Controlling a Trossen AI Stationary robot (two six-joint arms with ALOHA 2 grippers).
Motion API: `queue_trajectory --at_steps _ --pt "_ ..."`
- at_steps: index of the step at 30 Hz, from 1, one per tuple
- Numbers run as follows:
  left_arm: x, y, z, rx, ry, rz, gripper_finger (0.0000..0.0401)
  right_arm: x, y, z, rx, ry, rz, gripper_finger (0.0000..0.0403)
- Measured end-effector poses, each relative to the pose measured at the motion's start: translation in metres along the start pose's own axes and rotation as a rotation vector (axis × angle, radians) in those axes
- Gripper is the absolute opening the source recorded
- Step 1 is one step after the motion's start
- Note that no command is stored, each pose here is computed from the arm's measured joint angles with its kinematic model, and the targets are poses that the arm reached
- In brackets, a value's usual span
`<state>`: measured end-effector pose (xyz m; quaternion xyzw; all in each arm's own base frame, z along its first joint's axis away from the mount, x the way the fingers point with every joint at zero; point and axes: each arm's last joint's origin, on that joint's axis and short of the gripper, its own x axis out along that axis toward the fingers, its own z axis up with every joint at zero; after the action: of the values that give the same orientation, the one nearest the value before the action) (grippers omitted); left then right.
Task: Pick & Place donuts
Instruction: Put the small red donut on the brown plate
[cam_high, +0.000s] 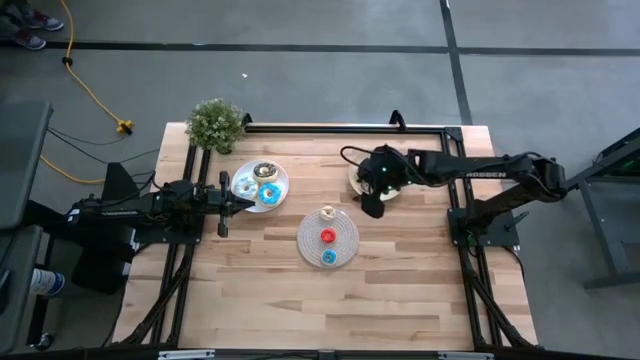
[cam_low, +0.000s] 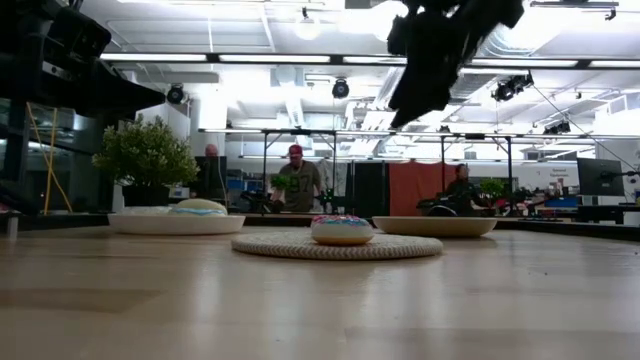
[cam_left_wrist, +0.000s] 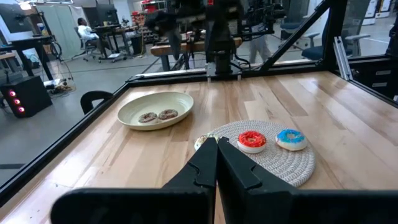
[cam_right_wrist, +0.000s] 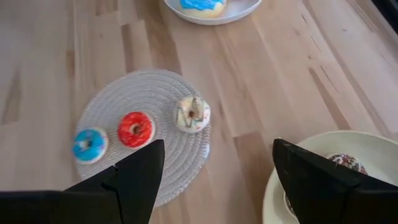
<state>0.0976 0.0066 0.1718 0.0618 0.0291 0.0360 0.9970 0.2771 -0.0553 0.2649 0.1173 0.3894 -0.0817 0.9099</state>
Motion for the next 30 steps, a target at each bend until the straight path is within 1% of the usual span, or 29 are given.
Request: queue_trajectory --at_steps 2,9,14,18,21,24,30 --pt "0.000 0.000 0.000 0.000 0.001 0.000 0.0001 -0.007 0.005 0.007 -0.012 0.009 0.007 0.0291" --pt "0.000 0.000 0.000 0.000 0.000 0.000 0.0001 -0.030 0.021 0.026 -0.176 0.016 0.032 0.0291" --pt "0.000 0.000 0.000 0.000 0.000 0.000 0.0001 -0.036 0.032 0.028 -0.361 0.027 0.062 0.0291" --pt "0.000 0.000 0.000 0.000 0.000 0.000 0.0001 -0.033 0.038 0.027 -0.519 0.032 0.079 0.0291" --pt "0.000 0.000 0.000 0.000 0.000 0.000 0.0001 -0.026 0.043 0.026 -0.607 0.039 0.087 0.0291" --pt "0.000 0.000 0.000 0.000 0.000 0.000 0.0001 -0.019 0.048 0.031 -0.643 0.066 0.092 0.0291" --pt "0.000 0.000 0.000 0.000 0.001 0.000 0.0001 -0.008 0.062 0.057 -0.708 0.162 0.076 0.0291"
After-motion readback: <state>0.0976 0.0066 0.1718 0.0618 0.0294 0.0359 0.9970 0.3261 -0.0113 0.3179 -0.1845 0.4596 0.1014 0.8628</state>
